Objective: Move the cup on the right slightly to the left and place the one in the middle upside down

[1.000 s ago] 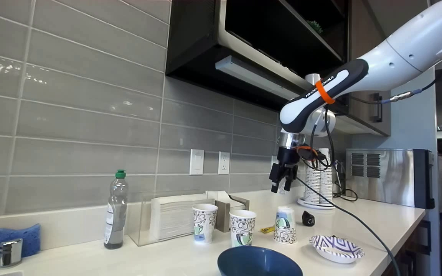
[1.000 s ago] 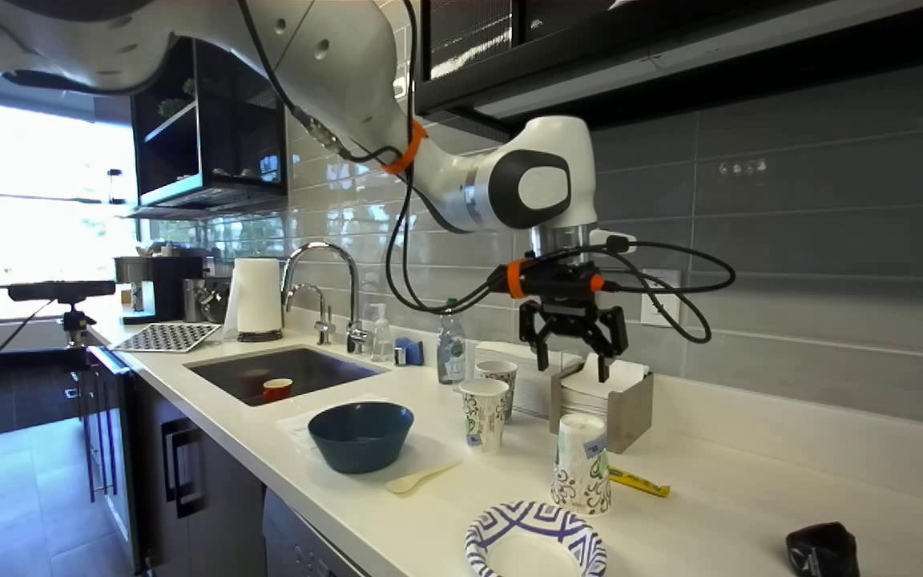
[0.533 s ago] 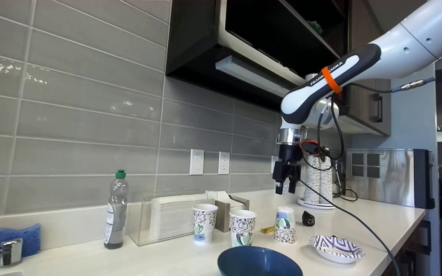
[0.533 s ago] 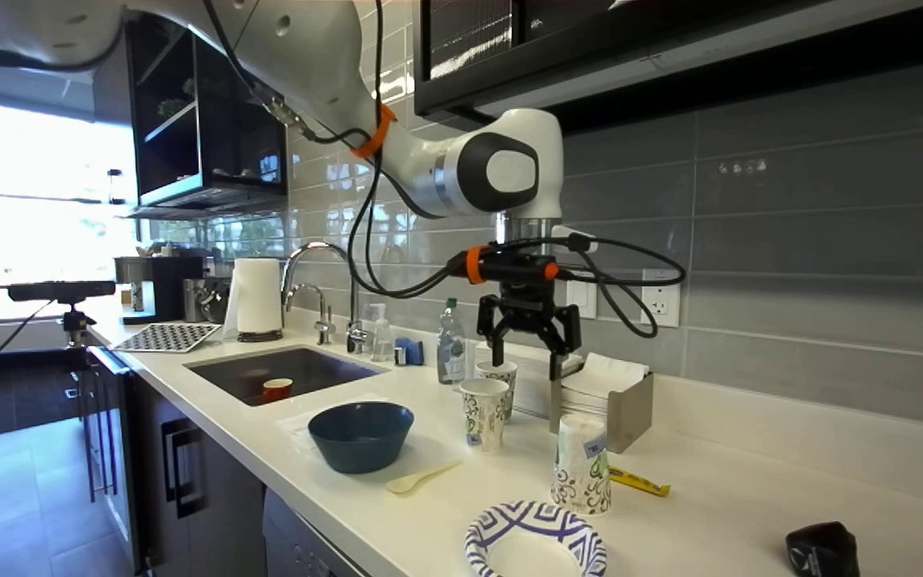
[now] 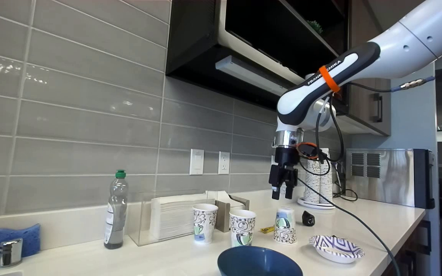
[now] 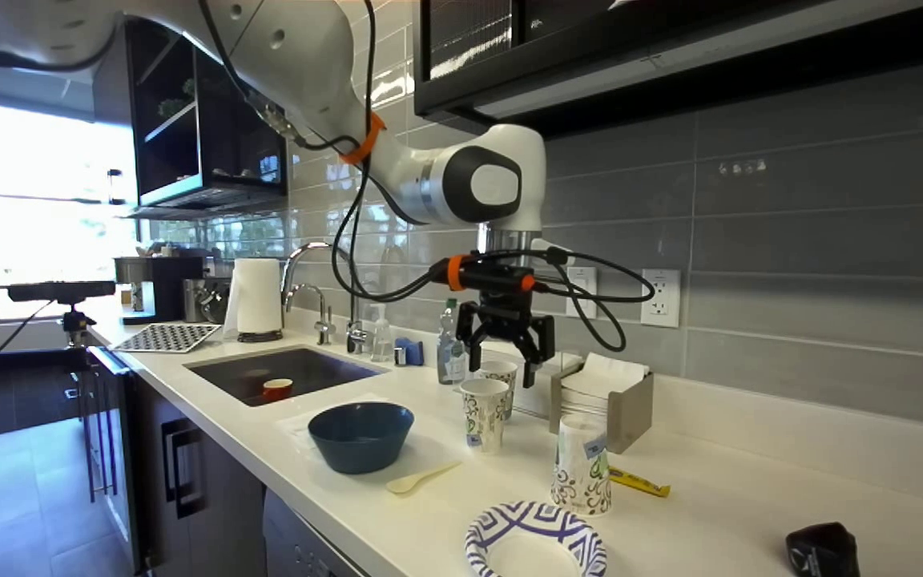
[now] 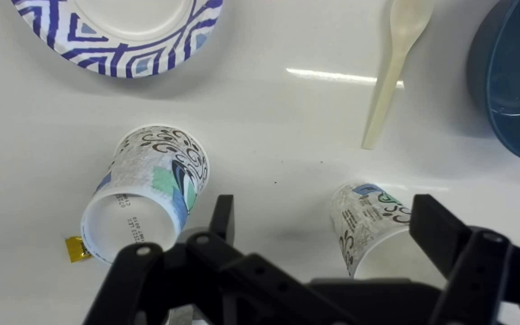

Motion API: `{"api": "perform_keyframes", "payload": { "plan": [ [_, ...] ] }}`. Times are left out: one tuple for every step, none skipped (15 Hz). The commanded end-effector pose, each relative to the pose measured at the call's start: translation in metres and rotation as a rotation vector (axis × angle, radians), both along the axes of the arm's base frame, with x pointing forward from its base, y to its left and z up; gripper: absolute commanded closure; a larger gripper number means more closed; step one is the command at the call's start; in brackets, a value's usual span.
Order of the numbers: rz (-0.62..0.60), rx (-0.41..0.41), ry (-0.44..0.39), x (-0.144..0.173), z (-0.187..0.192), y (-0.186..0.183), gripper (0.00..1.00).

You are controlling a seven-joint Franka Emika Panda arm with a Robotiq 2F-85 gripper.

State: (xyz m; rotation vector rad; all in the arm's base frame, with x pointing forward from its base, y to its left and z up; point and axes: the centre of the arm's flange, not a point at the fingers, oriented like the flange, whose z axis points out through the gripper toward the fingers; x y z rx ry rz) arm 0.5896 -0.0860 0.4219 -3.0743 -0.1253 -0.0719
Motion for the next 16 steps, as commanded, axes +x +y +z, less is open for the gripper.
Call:
{"api": "perform_keyframes", "payload": {
  "plan": [
    [0.015, 0.033, -0.021, -0.002, 0.0, 0.008, 0.0],
    [0.035, 0.043, -0.039, -0.004, 0.0, 0.015, 0.0],
    [0.04, 0.069, -0.051, -0.004, -0.001, 0.02, 0.0],
    [0.047, 0.089, -0.069, -0.003, -0.004, 0.026, 0.0],
    [0.05, 0.106, -0.073, -0.004, -0.007, 0.031, 0.0],
    [0.055, 0.112, -0.085, -0.004, -0.011, 0.035, 0.0],
    [0.057, 0.117, -0.102, -0.003, -0.014, 0.039, 0.0],
    [0.051, 0.117, -0.12, -0.001, -0.017, 0.041, 0.0],
    [0.049, 0.113, -0.143, 0.0, -0.019, 0.042, 0.0],
    [0.051, 0.097, -0.165, 0.002, -0.02, 0.043, 0.0],
    [0.052, 0.085, -0.181, 0.003, -0.02, 0.042, 0.0],
    [0.059, 0.087, -0.193, 0.005, -0.019, 0.041, 0.0],
    [0.044, 0.078, -0.156, 0.009, -0.017, 0.041, 0.0],
    [0.044, 0.077, -0.158, 0.009, -0.017, 0.041, 0.0],
    [0.044, 0.077, -0.157, 0.009, -0.018, 0.04, 0.0],
    [0.044, 0.077, -0.157, 0.009, -0.018, 0.04, 0.0]
  ]
}}
